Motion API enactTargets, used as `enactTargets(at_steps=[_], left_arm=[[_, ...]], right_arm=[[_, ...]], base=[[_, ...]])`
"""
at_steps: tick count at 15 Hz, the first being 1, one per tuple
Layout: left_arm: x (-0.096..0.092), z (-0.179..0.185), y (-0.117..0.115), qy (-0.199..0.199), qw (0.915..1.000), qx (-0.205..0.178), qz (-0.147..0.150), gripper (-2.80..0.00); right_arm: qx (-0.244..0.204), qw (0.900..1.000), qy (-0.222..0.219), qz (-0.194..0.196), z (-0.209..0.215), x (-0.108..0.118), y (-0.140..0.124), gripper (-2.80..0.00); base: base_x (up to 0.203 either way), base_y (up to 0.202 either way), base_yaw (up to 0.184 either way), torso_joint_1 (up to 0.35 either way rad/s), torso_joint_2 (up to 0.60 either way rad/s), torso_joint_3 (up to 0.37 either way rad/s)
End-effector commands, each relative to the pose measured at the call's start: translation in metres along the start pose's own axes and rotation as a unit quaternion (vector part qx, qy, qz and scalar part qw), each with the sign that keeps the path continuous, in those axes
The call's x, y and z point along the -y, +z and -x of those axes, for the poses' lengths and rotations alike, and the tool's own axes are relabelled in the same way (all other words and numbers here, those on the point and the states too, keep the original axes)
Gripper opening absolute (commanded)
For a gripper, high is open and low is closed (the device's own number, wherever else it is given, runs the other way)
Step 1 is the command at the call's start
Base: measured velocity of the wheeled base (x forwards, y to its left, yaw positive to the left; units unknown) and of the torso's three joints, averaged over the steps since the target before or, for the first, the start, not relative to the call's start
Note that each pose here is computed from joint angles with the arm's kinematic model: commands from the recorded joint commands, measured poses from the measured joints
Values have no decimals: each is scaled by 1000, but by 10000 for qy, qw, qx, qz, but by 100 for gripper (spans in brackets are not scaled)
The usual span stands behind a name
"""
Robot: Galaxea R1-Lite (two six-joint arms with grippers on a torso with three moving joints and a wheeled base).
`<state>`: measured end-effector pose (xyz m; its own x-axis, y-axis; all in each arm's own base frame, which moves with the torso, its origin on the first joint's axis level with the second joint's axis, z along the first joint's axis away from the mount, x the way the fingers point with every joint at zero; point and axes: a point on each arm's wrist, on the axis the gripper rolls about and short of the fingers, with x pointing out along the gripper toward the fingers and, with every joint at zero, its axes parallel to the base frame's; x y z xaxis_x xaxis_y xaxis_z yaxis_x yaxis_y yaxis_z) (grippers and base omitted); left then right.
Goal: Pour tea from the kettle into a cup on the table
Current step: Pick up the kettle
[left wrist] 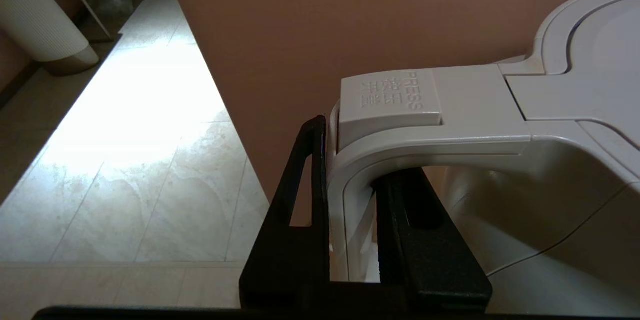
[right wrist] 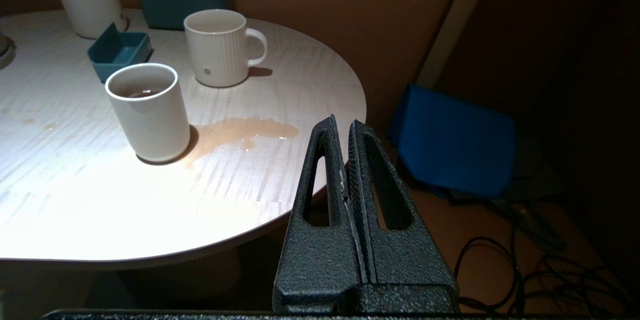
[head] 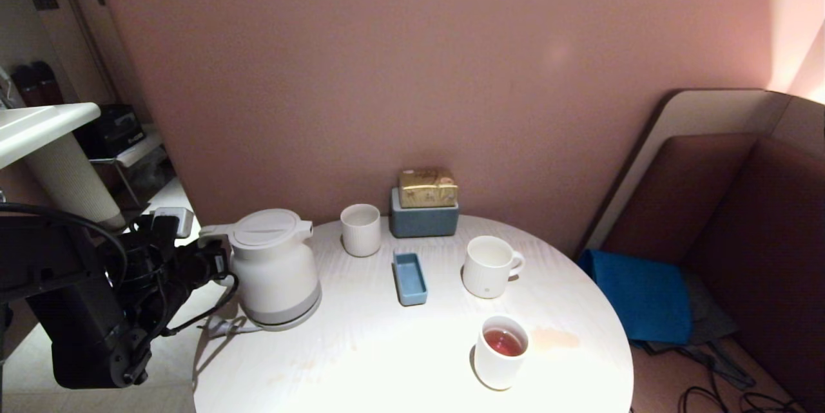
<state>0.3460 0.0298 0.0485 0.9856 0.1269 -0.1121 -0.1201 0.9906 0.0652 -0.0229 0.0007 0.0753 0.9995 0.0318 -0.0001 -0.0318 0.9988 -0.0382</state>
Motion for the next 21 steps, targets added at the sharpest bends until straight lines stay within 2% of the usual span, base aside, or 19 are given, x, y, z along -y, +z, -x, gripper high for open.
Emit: enactTargets(at_steps=[1,21], left_arm=[[1,4,11,-15,9995,303,38,-280],[5,8,8,-42,9998,209,-9,-280]], right_arm=[[-7,10000,2,0,0,0,0,-280],[-7,10000,2,0,0,0,0,-280]], base=[[0,0,0,0,0,0],[0,0,0,0,0,0]])
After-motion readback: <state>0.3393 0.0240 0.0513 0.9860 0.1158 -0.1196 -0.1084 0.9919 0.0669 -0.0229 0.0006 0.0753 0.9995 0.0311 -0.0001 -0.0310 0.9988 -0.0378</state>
